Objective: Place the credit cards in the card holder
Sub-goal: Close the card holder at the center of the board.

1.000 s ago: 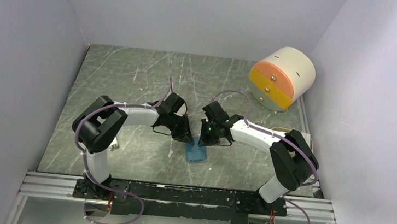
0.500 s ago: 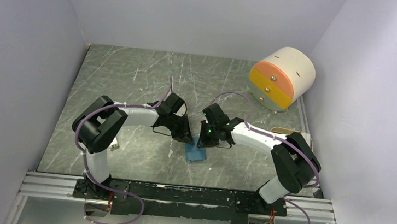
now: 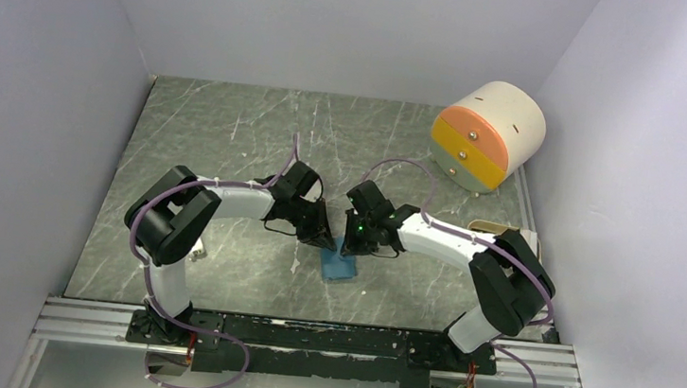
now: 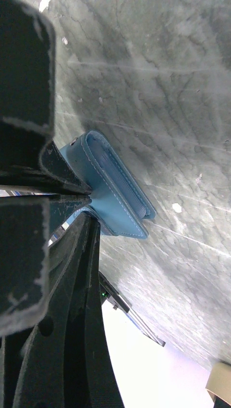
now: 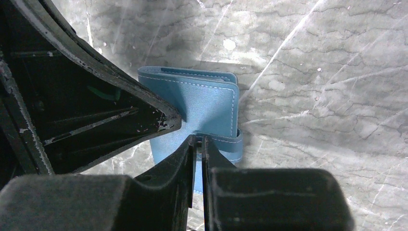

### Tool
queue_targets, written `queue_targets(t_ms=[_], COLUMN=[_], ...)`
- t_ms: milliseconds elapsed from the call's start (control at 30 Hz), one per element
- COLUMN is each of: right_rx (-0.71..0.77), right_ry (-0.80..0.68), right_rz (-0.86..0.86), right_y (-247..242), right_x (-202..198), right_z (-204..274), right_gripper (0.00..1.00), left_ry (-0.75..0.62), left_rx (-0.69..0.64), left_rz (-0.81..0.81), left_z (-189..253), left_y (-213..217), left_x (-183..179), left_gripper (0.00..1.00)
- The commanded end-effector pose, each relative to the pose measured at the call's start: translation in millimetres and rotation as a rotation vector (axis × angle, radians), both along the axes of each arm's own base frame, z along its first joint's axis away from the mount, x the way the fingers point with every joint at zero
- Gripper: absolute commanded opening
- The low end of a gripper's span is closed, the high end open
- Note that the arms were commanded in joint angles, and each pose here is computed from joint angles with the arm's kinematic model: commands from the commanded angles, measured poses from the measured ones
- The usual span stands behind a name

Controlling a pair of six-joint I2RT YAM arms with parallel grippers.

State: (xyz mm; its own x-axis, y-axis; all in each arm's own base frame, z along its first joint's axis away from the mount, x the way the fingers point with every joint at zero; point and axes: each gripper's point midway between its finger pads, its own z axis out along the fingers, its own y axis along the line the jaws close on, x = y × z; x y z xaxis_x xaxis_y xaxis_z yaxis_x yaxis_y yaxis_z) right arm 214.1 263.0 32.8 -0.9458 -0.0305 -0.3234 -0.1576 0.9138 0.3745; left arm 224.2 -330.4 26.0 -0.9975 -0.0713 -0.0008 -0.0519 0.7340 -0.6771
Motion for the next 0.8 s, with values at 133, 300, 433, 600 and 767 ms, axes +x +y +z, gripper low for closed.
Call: queue_targets(t_ms=[133,300,433,600,767], right_rx=[-0.063,-0.116,-0.150,-0.198,-0.255], right_ry=[0.004,-0.017,-0.039,-0.051,-0.086], right_rz=[0.029,0.033,0.019,0.024,0.027], right_y=[2,1,-5,-13,-19], right_x=[-20,-25,-33,-44,-51], right_z=[-6,-10,-14,-26,-33], right_gripper=[0.12,0.11,0.11,0.11,0.10], left_ry=[0.001,0.005,0.005,0.005,0.006], left_rx=[0.046,0.044,0.049,0.061,0.073], left_rz=[0.007,0.006,0.006,0.007,0.009], left_z=[-16,-17,-18,-19,-20], left_y=[6,6,7,8,9], left_x=[-4,-6,-5,-5,-4], left_gripper=[0.09,0.09,0.09,0.09,0.09])
